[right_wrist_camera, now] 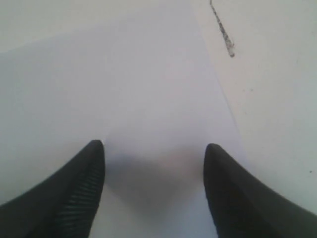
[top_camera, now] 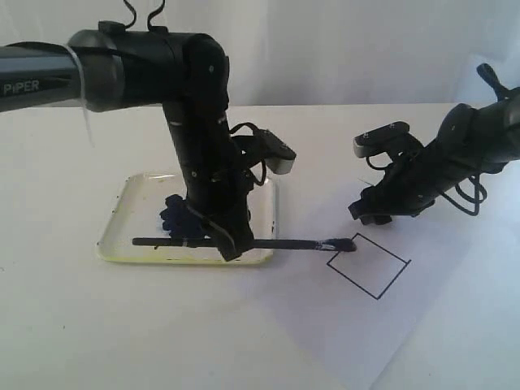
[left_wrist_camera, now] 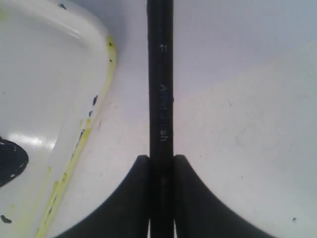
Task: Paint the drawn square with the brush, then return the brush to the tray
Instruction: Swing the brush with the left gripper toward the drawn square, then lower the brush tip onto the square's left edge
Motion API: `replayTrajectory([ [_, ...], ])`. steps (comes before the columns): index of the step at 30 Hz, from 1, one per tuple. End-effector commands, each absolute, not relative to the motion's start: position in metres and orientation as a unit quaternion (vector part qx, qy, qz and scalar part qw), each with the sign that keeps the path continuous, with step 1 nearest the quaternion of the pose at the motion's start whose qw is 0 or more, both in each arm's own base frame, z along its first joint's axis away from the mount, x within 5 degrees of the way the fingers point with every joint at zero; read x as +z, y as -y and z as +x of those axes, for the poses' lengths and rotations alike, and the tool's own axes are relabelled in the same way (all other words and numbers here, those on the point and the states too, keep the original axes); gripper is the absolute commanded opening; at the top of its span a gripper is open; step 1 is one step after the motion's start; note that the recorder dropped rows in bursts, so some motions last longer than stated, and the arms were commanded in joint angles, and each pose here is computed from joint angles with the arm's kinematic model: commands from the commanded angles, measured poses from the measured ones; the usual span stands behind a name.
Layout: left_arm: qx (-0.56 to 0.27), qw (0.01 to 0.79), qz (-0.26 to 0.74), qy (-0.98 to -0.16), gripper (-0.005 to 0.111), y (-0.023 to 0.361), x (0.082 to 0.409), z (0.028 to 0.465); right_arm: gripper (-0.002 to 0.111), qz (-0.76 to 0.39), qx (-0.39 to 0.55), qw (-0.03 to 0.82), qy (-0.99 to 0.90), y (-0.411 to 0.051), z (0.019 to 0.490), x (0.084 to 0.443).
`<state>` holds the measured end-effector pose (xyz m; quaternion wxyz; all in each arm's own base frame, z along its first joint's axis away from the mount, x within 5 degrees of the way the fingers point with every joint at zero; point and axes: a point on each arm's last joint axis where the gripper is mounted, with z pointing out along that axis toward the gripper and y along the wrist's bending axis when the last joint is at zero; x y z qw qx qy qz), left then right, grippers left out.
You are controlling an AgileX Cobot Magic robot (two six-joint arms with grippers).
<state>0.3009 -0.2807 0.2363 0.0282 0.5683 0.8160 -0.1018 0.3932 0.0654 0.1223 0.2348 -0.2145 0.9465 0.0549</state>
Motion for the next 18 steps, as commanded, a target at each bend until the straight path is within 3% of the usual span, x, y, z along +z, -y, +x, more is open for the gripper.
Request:
replayTrajectory([
  [1, -0.109, 0.032, 0.561, -0.82, 0.0, 0.283, 0.251, 0.3, 0.055, -0.218, 0.053, 0.233, -0.946, -0.065, 0.394, 0.12],
  [9, -0.129, 0.021, 0.541, -0.831, 0.0, 0.293, 0.228, 0.305, 0.055, -0.218, 0.053, 0.233, -0.946, -0.065, 0.394, 0.12],
  [18, -0.156, 0.035, 0.53, -0.833, 0.0, 0.299, 0.228, 0.306, 0.055, -0.218, 0.053, 0.233, -0.946, -0.065, 0.394, 0.12],
])
